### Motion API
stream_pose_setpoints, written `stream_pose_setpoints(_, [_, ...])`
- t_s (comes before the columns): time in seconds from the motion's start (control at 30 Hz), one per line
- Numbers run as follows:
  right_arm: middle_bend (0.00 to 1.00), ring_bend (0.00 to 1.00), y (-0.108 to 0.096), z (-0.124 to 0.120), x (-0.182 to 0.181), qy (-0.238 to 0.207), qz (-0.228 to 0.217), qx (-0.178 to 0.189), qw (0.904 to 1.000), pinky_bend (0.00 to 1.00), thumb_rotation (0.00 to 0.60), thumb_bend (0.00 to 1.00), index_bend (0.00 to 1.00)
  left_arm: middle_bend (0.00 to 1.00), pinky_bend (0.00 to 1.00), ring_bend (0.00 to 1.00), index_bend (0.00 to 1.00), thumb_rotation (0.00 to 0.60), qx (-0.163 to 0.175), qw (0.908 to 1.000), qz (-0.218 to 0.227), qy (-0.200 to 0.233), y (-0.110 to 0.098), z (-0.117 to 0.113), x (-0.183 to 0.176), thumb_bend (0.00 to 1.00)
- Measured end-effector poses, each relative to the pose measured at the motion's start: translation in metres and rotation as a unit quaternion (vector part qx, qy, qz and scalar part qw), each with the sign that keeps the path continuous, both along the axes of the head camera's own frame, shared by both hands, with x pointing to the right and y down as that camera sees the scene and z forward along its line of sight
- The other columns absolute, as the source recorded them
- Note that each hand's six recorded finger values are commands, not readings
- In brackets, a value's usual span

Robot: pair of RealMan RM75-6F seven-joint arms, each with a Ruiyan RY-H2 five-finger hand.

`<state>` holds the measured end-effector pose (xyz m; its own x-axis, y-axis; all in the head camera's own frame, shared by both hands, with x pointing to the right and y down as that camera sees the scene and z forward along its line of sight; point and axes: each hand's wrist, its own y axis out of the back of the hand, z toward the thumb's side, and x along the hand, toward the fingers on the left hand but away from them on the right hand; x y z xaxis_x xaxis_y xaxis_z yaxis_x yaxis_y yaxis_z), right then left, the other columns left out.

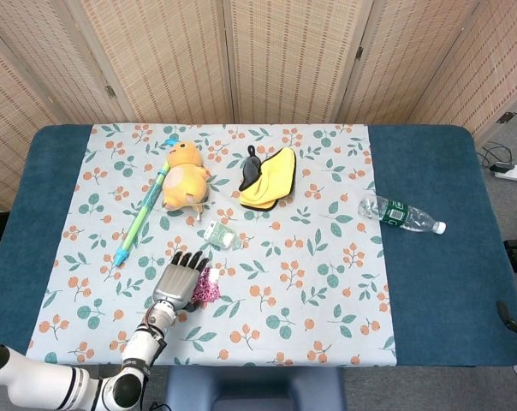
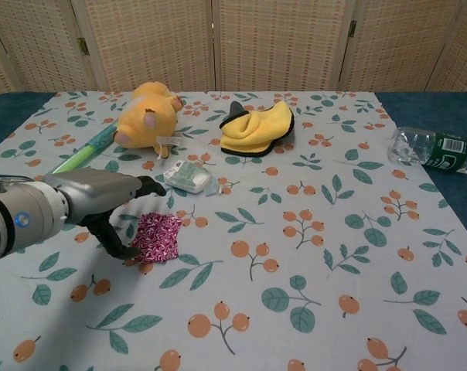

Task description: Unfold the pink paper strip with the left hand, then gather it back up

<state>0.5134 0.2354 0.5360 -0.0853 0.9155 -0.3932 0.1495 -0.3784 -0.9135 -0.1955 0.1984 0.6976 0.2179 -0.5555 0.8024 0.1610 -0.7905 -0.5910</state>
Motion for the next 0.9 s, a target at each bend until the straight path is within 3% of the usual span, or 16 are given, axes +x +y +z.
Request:
stream_pose_setpoints(0.1, [0.00, 0.00, -0.001, -0.002, 0.000, -0.001, 0.000, 0.002, 1.0000, 0.00, 0.600, 0.40, 0.00, 0.00, 0.00, 0.00, 0.09, 0.545, 0.014, 0.9995, -0.022, 0.015, -0.009, -0.009, -0.010, 0.35])
stream_pose_setpoints(0.23, [0.00, 0.00, -0.002, -0.003, -0.003, -0.008, -0.005, 0.001, 1.0000, 0.00, 0.600, 0.40, 0.00, 0.00, 0.00, 0.00, 0.14, 0.600, 0.051, 0.9961, -0.060, 0.039, -0.025, -0.024, -0.029, 0.37])
stream_pose_setpoints(0.53, [0.00, 0.00, -0.007, -0.007, -0.013, -0.030, -0.025, 0.004, 0.9992, 0.00, 0.600, 0.40, 0.00, 0.03, 0.00, 0.00, 0.22, 0.600, 0.175, 0.9707, -0.143, 0.081, -0.056, -0.067, -0.110, 0.38])
stream_pose_setpoints(0.73, [0.05, 0.00, -0.011, -0.006, -0.018, -0.064, -0.030, 0.002, 0.9975, 0.00, 0.600, 0.40, 0.00, 0.06, 0.00, 0.00, 0.23, 0.600, 0.235, 0.9507, -0.183, 0.085, -0.047, -0.094, -0.177, 0.38])
stream_pose_setpoints(0.9, [0.07, 0.01, -0.014, -0.007, -0.025, -0.108, -0.038, 0.004, 0.9934, 0.00, 0.600, 0.40, 0.03, 0.07, 0.00, 0.00, 0.23, 0.600, 0.271, 0.9404, -0.189, 0.082, -0.018, -0.115, -0.223, 0.38])
